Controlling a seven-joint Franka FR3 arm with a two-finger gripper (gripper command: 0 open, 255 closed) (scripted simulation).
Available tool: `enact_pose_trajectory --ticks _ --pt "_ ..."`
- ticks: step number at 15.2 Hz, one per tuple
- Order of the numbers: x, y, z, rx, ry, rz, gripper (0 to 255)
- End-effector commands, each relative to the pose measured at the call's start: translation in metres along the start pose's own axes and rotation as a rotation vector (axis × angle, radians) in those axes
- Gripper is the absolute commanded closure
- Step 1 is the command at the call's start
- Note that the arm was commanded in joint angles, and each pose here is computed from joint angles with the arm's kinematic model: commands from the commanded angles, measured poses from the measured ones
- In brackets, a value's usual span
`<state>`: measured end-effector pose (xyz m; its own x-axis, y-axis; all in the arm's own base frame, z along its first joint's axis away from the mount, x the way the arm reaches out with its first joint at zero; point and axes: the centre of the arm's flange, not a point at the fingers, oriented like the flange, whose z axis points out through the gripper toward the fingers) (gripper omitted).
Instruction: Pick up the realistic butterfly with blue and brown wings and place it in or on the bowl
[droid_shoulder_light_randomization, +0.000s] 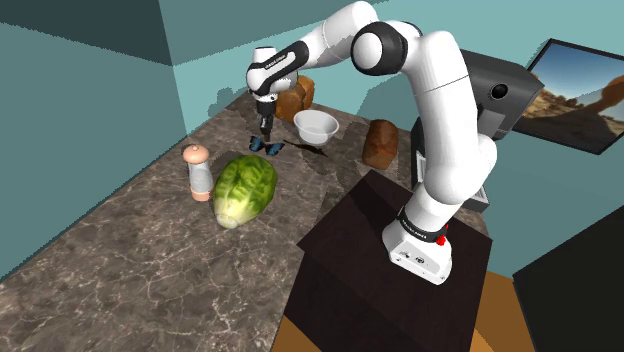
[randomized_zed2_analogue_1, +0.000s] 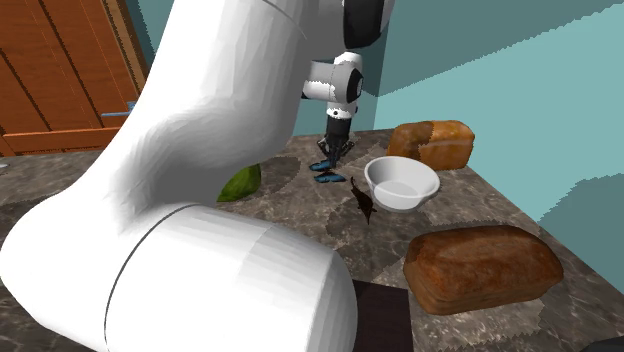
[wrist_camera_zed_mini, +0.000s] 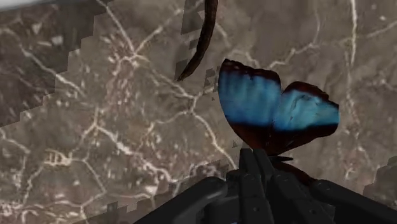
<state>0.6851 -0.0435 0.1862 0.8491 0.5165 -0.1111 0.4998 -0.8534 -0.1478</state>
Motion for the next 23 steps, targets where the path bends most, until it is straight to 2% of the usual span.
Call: enact_pose_trajectory --ticks 1,2,7,8,15,23 --pt "0.0 0.0 0.0 0.0 0.0 0.0 255" --pt "0.0 0.0 0.0 0.0 0.0 0.0 0" --pt "0.045 -0.036 -0.021 -0.2 0.127 0.268 0" --pt "0.049 -0.038 -0.023 -0.213 0.135 0.285 0" --pt "0.053 -0.029 0.016 -0.213 0.135 0.285 0" --pt "0.053 -0.029 0.016 -0.213 0.135 0.285 0"
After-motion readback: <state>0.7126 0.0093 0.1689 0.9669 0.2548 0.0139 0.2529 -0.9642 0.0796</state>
